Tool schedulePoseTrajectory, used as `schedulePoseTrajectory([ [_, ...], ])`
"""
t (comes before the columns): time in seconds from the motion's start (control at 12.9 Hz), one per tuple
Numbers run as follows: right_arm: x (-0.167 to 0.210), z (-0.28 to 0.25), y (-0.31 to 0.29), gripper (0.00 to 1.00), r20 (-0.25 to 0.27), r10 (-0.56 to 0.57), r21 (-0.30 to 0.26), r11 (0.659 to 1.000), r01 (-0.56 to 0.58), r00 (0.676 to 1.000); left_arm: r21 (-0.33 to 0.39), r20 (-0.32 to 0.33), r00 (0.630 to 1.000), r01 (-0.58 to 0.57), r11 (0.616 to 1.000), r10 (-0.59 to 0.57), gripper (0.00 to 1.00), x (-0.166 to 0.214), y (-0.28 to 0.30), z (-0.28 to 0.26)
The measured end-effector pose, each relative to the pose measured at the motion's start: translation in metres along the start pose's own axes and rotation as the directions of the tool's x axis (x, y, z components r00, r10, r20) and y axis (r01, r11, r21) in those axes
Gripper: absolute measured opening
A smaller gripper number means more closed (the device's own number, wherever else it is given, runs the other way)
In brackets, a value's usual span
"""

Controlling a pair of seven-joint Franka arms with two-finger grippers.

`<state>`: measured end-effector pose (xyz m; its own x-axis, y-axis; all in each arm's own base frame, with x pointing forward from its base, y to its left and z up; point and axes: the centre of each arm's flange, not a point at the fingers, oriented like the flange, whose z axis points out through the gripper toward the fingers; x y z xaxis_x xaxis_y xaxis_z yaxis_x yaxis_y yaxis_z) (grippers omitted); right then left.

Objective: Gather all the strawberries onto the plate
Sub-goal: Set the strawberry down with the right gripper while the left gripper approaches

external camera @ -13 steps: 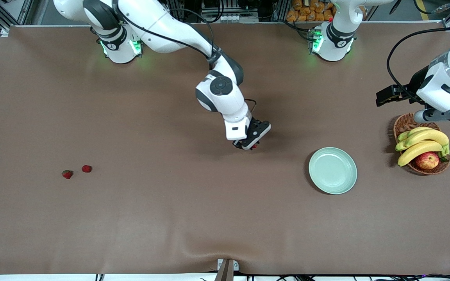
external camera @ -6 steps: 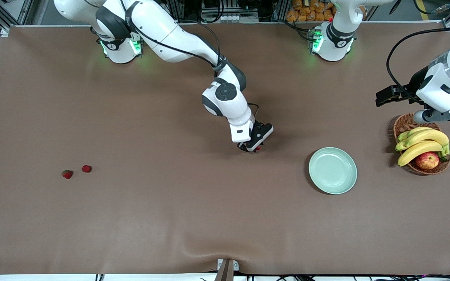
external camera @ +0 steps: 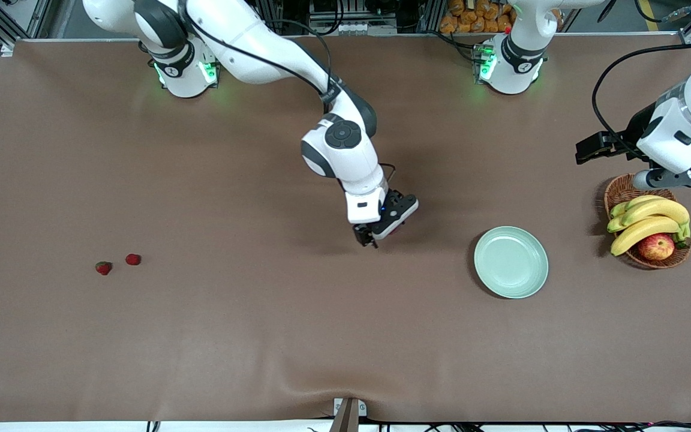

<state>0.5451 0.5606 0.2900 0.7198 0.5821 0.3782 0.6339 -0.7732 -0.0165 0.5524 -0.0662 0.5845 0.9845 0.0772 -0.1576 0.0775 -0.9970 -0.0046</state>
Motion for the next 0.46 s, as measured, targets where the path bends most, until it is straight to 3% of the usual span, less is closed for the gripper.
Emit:
schedulePoseTrajectory([
  [0.23,0.012,-0.059,0.069,1.0,0.118,0.077,-0.094,0.993,-0.066,0.99,0.0,0.0,1.0,-0.009,1.0,0.009,1.0,0.003,0.005,0.004],
  [0.46,0.001,-0.09,0.144,1.0,0.243,0.19,-0.156,0.976,-0.155,0.951,0.002,0.011,0.999,-0.042,0.999,0.042,1.0,0.014,0.025,0.022],
])
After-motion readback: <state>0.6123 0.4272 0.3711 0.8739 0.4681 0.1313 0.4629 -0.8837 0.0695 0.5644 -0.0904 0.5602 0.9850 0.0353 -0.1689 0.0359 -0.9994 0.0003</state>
